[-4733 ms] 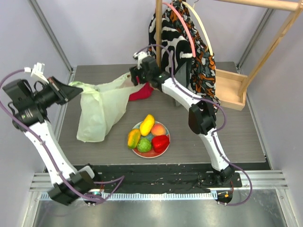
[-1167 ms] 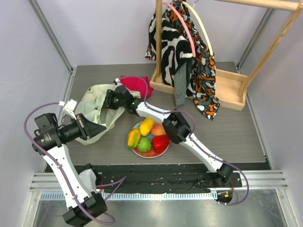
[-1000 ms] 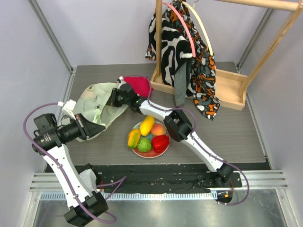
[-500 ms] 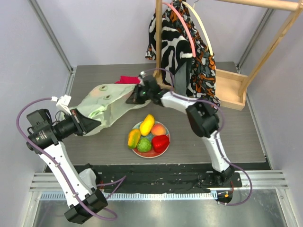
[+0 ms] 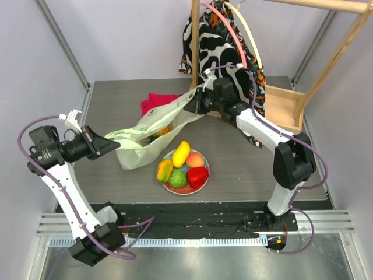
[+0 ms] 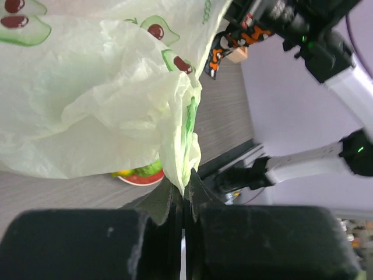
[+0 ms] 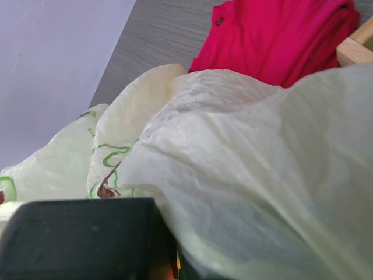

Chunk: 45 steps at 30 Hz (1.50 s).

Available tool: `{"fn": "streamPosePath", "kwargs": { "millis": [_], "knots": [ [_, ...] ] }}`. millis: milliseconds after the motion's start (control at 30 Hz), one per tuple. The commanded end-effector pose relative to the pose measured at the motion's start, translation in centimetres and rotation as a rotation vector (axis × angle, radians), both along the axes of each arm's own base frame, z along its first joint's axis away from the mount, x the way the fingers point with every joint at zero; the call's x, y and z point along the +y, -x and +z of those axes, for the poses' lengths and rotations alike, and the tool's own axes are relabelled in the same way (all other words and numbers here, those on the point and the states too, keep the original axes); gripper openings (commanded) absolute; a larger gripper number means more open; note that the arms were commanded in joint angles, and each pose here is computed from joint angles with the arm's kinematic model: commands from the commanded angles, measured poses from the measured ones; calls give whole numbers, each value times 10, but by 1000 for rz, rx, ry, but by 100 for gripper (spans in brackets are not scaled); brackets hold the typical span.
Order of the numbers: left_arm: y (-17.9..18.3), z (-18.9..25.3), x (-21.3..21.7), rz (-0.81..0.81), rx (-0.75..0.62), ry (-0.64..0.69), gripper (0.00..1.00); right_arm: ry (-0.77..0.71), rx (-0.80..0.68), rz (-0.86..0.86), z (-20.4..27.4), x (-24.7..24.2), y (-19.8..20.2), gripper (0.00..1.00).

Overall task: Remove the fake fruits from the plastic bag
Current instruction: Adjust the plastic bag at the center of the board.

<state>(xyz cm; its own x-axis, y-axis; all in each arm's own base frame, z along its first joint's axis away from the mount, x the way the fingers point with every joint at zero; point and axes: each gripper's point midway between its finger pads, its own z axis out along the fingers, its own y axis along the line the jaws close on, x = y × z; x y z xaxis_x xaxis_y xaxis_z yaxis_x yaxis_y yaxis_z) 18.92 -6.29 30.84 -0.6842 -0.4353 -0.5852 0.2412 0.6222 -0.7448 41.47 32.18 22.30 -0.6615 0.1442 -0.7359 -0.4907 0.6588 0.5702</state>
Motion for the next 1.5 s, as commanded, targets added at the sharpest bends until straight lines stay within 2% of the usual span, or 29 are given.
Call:
{"fn": "streamPosePath", "kwargs": {
  "millis": [0,67,167,200,267,300,333,367,400,433,500,567,600,633,700,800,833,867,933,967,1000,1033,1067,1100,1133,1167,1200,1300,1467],
  "knots": [
    [-31,31,8,65,14,65,0,-38,-90,104,26,12,16,3],
    [-55,58,9,16,-79,7,0,-36,-111,128,29,15,20,6],
    [-88,79,18,-12,-105,-18,0,13,-152,144,26,16,17,8],
    [-99,109,20,-5,-175,-32,0,30,-162,131,26,14,11,9],
    [-137,120,35,4,-174,-2,0,58,-223,79,36,12,-17,9],
    [-152,149,41,4,-271,-28,0,76,-237,42,37,8,-35,9],
    [-164,158,44,8,-278,-8,0,63,-313,0,68,7,-56,9],
    [-176,165,48,-1,-304,-14,0,99,-359,-61,74,0,-78,9],
    [-201,176,57,-12,-351,-34,0,138,-333,-93,46,0,-105,9],
    [-210,182,60,-23,-379,-41,0,107,-417,-153,86,-8,-131,9],
    [-241,185,67,-54,-435,-45,0,128,-456,-267,83,-19,-173,6],
    [-250,202,64,-72,-502,-54,0,78,-611,-335,134,-24,-193,4],
    [-264,198,67,-82,-522,-55,0,80,-615,-338,123,-21,-205,3],
    [-265,205,63,-88,-544,-54,0,33,-675,-359,159,-21,-206,3],
    [-269,208,60,-102,-576,-61,0,-27,-697,-386,178,-22,-205,2],
    [-258,195,48,-151,-505,-9,0,-35,-691,-356,196,-23,-181,1],
    [-238,200,39,-194,-496,4,0,-22,-659,-333,194,-27,-164,1],
    [-238,166,39,-198,-364,69,0,2,-617,-310,183,-28,-154,1],
    [-204,151,29,-217,-285,101,0,83,-469,-256,123,-33,-130,1],
    [-190,111,26,-189,-86,186,0,81,-460,-255,135,-44,-106,1],
    [-175,91,24,-207,-117,104,0,92,-430,-241,126,-49,-90,1],
    [-157,76,21,-206,-75,63,0,141,-334,-209,76,-54,-71,1],
    [-125,46,14,-188,72,21,0,131,-346,-207,91,-64,-46,1],
    [-111,32,12,-222,67,-41,0,139,-322,-201,80,-69,-32,1],
    [-99,21,9,-230,109,-50,0,184,-252,-168,38,-72,-12,1],
    [-82,9,8,-217,183,-67,0,188,-259,-149,40,-75,5,1],
    [-74,-5,8,-245,204,-90,0,224,-217,-110,13,-75,22,1],
    [-58,-27,16,-232,283,-176,0,216,-199,-6,1,-68,52,1],
    [-61,-16,13,-204,204,-185,0,156,-316,288,22,-19,88,11]
  ]
}}
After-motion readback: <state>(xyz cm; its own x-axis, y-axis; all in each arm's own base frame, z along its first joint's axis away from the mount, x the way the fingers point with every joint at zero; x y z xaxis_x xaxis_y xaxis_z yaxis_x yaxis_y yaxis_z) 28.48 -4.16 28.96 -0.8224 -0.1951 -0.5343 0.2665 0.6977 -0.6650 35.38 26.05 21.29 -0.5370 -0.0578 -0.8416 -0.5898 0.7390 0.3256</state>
